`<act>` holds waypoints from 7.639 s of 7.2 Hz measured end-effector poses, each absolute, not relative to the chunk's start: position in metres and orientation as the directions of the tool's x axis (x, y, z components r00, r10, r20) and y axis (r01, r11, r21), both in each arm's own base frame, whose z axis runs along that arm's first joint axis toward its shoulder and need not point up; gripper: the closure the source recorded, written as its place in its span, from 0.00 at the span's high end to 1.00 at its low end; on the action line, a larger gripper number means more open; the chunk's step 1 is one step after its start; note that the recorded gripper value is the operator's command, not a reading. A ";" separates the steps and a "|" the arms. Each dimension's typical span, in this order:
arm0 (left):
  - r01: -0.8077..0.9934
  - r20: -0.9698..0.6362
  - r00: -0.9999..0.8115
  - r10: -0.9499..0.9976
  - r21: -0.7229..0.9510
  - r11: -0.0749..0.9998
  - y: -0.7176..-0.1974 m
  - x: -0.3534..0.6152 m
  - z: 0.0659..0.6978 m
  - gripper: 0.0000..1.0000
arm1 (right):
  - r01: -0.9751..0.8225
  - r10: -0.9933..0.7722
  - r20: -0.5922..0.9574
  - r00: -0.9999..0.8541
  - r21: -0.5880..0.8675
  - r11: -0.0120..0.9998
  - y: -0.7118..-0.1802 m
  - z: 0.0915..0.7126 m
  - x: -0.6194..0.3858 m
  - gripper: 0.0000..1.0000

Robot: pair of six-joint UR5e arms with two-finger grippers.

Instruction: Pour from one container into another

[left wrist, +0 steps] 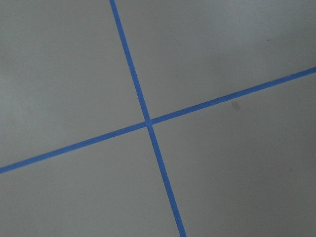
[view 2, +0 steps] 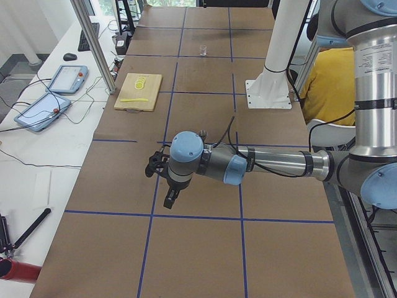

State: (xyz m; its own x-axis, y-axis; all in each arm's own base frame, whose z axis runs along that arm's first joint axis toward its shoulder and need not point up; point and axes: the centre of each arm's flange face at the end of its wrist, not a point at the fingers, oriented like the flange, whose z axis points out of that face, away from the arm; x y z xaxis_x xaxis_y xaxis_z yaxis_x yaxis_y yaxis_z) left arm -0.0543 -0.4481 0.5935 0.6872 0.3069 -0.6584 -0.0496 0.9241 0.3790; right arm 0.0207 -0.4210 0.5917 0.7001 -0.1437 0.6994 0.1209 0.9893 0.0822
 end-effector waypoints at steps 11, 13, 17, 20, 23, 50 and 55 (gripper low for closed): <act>0.525 -0.791 0.555 0.256 0.573 0.629 -0.367 0.215 0.477 0.99 | 0.115 -0.283 0.676 0.681 0.284 0.952 -0.420 0.579 0.017 1.00; 0.577 -0.751 0.625 0.212 0.628 0.523 -0.336 0.243 0.485 0.99 | 0.113 -0.299 0.671 0.678 0.307 0.945 -0.421 0.576 0.017 1.00; 0.608 -0.713 0.678 0.180 0.681 0.408 -0.263 0.306 0.490 0.99 | 0.113 -0.302 0.673 0.675 0.310 0.944 -0.421 0.575 0.016 1.00; 0.606 -0.686 0.705 0.181 0.715 0.350 -0.235 0.346 0.503 0.99 | 0.114 -0.303 0.688 0.659 0.307 0.945 -0.419 0.575 0.015 1.00; 0.608 -0.677 0.717 0.168 0.724 0.325 -0.230 0.377 0.523 0.99 | 0.114 -0.303 0.691 0.656 0.306 0.945 -0.419 0.576 0.015 1.00; 0.613 -0.683 0.718 0.136 0.712 0.341 -0.261 0.409 0.543 0.00 | 0.119 -0.329 0.688 0.647 0.335 0.935 -0.418 0.570 0.012 1.00; 0.605 -0.669 0.731 0.139 0.728 0.321 -0.270 0.401 0.535 0.00 | -0.041 -0.351 0.777 0.523 0.434 0.900 -0.383 0.529 -0.086 1.00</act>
